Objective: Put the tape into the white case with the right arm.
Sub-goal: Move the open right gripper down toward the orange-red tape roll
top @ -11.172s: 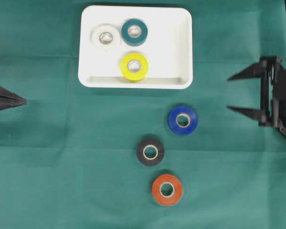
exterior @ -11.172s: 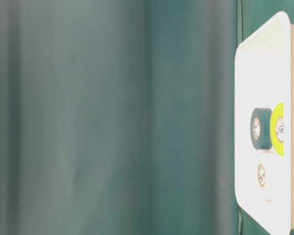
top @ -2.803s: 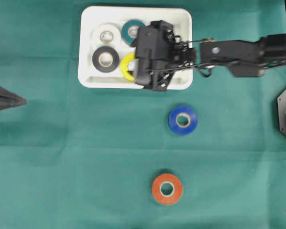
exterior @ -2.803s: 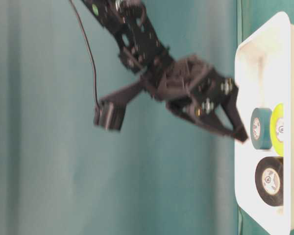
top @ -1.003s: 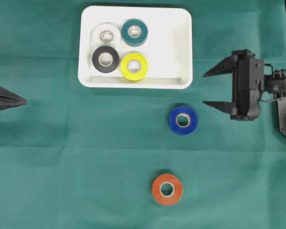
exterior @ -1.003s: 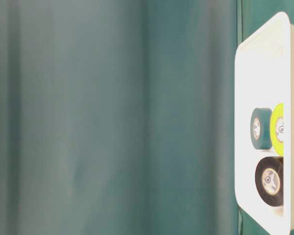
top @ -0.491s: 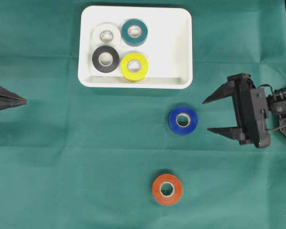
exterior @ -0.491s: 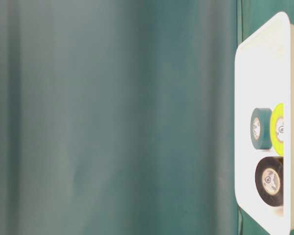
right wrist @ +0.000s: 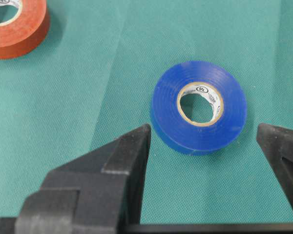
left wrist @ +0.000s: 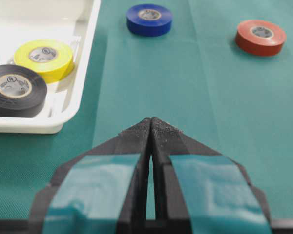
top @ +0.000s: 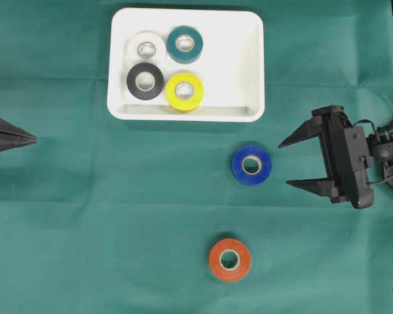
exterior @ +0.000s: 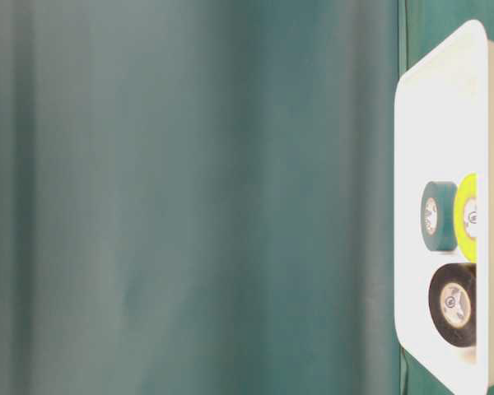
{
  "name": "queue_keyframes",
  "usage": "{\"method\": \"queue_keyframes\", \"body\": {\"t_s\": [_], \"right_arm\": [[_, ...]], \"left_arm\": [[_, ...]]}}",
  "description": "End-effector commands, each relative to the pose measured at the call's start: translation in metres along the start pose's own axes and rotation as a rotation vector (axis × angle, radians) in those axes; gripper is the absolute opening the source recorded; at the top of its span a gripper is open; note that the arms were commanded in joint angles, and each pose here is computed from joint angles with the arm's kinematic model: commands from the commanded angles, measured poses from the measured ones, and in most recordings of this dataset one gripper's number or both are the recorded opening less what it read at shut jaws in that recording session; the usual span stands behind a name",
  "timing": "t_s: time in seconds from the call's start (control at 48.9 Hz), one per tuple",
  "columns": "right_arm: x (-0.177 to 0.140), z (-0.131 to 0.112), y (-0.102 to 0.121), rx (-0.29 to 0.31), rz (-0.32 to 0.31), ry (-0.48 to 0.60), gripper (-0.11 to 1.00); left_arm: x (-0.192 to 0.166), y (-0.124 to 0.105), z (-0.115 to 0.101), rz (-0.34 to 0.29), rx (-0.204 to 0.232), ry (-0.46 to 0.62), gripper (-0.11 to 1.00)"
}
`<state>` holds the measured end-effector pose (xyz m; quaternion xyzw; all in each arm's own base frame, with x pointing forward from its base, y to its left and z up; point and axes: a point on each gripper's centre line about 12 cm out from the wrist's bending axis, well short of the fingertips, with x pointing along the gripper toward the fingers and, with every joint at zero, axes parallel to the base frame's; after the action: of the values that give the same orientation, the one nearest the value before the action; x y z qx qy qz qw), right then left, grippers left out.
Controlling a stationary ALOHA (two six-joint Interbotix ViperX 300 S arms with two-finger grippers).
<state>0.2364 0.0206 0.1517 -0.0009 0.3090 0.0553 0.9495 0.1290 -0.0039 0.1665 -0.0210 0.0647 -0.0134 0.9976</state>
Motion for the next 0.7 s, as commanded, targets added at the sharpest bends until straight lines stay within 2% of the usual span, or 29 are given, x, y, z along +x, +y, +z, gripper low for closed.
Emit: {"method": "queue_keyframes", "body": {"t_s": [0.0,0.205,0.675], "right_arm": [[0.003,0.010,0.001,-0.006,0.006,-0.020,0.64],[0.018,0.017,0.005,-0.021,0.025,-0.004,0.64],[0.063,0.044,0.039,-0.087,0.121,0.019,0.64]], "left_arm": [[0.001,0.000,0.004,-0.002,0.003,-0.008,0.00],[0.001,-0.001,0.004,-0.004,0.003,-0.008,0.00],[0.001,-0.001,0.004,-0.003,0.002,-0.008,0.00]]}}
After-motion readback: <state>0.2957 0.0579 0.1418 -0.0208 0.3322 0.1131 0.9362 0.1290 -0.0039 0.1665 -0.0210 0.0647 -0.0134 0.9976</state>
